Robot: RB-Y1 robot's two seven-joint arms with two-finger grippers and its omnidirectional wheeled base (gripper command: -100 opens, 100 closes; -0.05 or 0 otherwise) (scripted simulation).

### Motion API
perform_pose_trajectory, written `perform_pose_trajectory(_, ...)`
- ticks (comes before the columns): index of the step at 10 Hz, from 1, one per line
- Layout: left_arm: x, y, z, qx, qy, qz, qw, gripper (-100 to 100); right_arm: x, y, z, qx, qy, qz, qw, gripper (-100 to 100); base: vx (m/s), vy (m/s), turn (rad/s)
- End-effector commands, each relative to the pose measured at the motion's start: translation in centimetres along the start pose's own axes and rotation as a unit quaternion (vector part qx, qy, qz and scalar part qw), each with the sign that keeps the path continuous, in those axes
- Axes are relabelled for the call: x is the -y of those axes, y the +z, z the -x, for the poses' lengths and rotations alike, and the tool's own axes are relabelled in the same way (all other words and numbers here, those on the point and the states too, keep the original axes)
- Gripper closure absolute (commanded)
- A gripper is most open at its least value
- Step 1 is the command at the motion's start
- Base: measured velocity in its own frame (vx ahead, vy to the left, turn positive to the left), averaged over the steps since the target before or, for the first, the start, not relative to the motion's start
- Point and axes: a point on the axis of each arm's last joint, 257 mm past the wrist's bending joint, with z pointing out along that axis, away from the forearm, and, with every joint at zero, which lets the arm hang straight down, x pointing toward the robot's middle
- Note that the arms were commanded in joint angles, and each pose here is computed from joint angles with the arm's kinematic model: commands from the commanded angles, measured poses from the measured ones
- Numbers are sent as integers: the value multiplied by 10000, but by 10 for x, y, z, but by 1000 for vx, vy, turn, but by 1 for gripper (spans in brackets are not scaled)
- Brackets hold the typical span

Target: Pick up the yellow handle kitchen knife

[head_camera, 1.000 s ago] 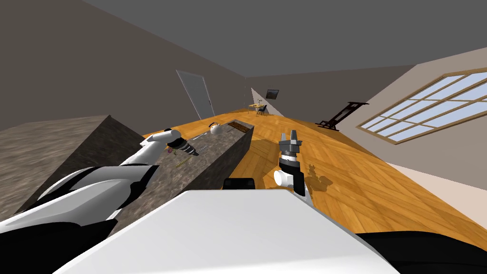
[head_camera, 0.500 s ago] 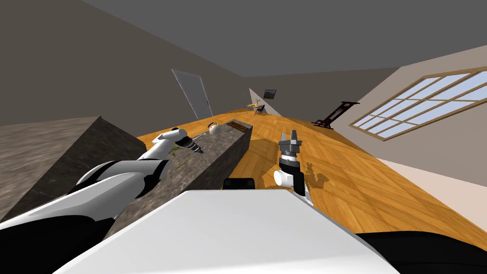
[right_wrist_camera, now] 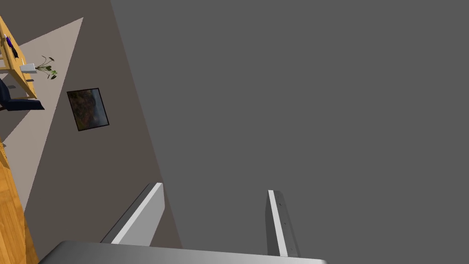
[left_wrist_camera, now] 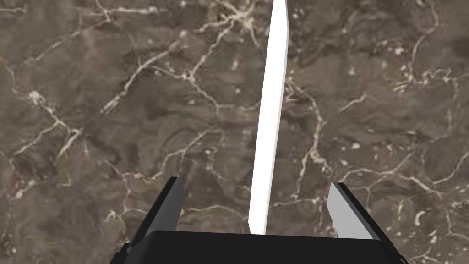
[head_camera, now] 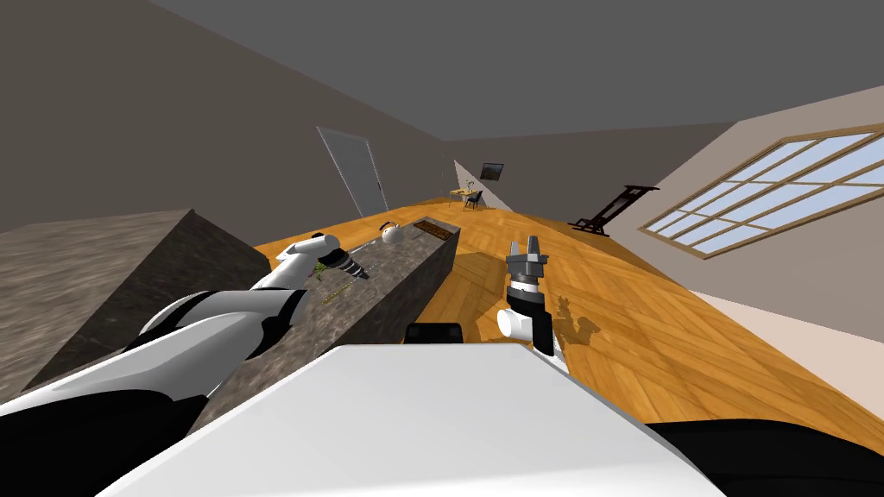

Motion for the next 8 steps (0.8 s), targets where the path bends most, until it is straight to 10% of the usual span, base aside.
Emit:
perform_pose_trajectory(1,6,0,6,-8,-174,-44,9998,-100,0,0,0,0,0,0,10000,0,-46,24,-210)
perform_pose_trajectory(8,40,2,43,-48,-1200,-295,9923,-100,0,0,0,-1,0,1,10000,0,-122,69,-322)
